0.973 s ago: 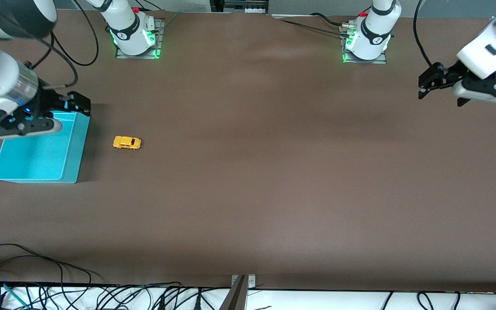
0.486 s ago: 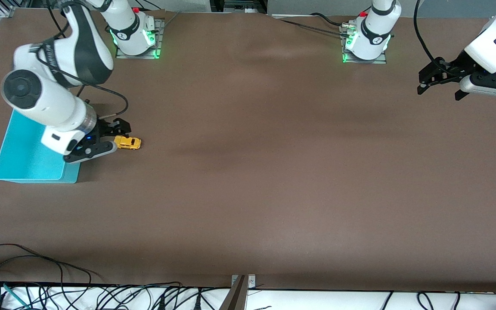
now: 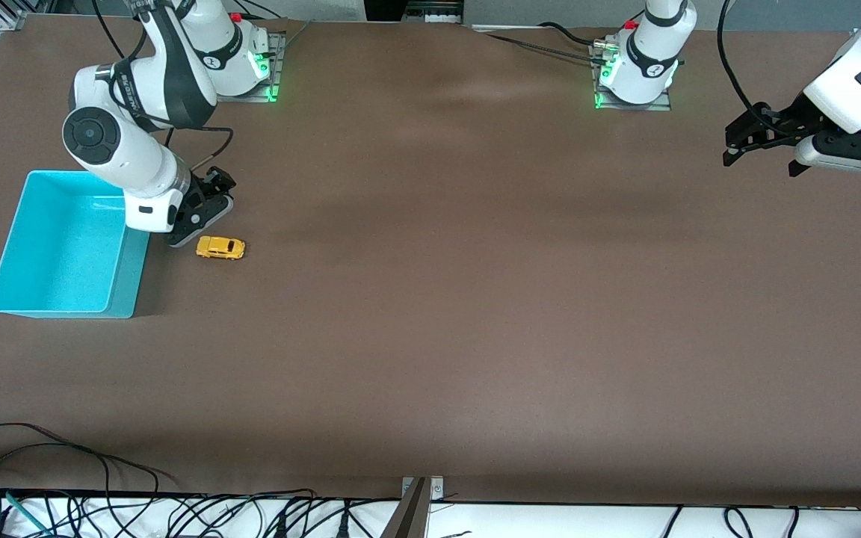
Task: Wind up and store yellow beetle car
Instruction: 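Reach the right gripper to the yellow car beside the cyan bin, then close the right gripper on the yellow car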
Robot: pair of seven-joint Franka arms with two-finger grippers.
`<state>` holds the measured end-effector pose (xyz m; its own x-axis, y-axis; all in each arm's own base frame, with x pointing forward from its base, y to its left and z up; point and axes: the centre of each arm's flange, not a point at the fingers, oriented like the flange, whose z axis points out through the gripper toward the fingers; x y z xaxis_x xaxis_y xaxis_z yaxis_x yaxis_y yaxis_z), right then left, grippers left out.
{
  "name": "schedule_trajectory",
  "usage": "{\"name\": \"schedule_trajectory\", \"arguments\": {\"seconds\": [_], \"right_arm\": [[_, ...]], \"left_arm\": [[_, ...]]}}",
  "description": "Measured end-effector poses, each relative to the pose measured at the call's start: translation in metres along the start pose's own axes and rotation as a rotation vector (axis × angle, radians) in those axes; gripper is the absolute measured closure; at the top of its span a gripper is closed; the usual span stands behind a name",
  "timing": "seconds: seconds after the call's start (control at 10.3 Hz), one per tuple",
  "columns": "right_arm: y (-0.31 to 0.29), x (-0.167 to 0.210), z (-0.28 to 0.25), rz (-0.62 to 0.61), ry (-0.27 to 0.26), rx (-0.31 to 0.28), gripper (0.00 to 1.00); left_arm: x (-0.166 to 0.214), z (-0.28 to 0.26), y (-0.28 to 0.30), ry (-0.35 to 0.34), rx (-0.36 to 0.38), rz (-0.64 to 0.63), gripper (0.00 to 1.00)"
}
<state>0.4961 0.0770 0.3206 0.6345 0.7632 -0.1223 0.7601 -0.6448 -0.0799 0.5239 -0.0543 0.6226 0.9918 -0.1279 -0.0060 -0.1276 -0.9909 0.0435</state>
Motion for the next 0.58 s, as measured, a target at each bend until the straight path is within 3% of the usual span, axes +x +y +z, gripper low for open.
{"name": "schedule_trajectory", "arguments": {"seconds": [0.19, 0.58], "right_arm": [[0.036, -0.027, 0.044, -0.263, 0.022, 0.003, 0.00], [0.044, -0.005, 0.110, -0.422, 0.070, -0.032, 0.00]], "left_arm": [[0.002, 0.001, 0.000, -0.006, 0.000, -0.006, 0.00], [0.002, 0.001, -0.001, -0.009, 0.000, -0.010, 0.00]]}}
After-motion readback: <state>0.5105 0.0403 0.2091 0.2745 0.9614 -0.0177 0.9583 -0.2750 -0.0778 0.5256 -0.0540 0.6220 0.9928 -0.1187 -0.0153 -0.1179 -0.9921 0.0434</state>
